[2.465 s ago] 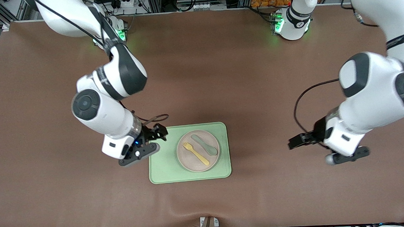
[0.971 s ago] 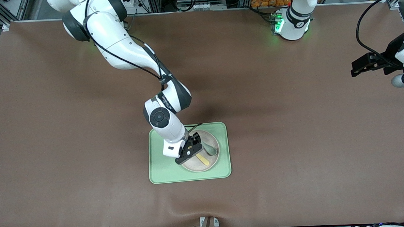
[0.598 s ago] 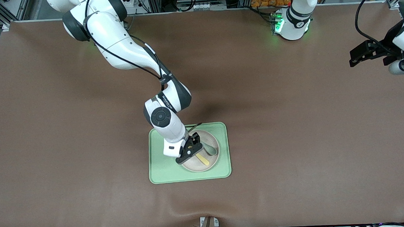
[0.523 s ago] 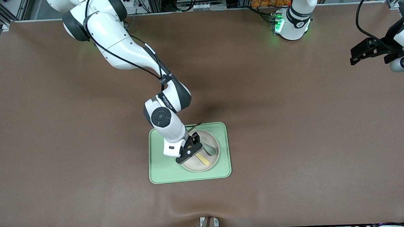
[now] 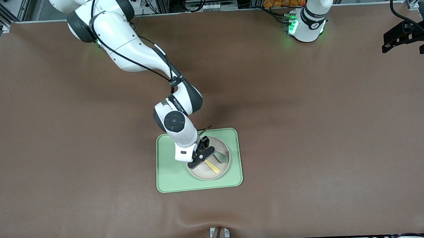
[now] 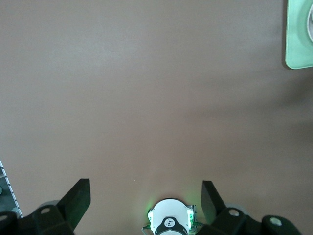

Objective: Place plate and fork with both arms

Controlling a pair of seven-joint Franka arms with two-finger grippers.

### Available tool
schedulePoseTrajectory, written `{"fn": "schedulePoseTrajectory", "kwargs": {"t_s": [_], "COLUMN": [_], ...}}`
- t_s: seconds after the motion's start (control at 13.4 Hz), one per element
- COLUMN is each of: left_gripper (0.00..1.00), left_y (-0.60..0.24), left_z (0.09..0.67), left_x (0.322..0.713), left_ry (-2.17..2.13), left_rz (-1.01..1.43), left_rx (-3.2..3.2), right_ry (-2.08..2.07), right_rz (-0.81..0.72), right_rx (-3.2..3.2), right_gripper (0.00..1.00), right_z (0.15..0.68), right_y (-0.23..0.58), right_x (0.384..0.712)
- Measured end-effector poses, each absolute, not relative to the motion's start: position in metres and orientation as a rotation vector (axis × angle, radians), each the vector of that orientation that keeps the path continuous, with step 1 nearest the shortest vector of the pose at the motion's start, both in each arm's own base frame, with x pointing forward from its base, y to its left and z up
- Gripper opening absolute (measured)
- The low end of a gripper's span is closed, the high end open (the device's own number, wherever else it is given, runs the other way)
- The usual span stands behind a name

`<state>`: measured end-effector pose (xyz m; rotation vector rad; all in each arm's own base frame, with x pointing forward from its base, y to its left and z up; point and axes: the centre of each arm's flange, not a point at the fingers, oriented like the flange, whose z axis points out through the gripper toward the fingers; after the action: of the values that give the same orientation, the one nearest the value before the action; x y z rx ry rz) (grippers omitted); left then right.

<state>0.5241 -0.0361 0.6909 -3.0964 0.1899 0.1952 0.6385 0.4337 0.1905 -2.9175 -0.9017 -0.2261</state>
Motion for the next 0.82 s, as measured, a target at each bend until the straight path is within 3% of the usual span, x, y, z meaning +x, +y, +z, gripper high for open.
{"fn": "schedulePoseTrajectory", "kwargs": {"t_s": [0.3, 0.82], "left_gripper": [1.00, 1.00], "left_y": [-0.051, -0.052], "left_z": [0.689, 0.691], "left_x": [0.523, 0.521], "left_ry": [0.235, 0.152], "left_rz": [0.204, 0.198], "left_rx": [-3.094, -3.122], "right_ry": [-0.890, -0.778], "right_rz": [-0.169, -0.200], "right_rx": [-2.941, -2.969], "right_gripper": [0.29, 0.29], "right_z": [0.195, 0.224], "right_y": [0.432, 0.426], "right_x": [0.637, 0.651]}}
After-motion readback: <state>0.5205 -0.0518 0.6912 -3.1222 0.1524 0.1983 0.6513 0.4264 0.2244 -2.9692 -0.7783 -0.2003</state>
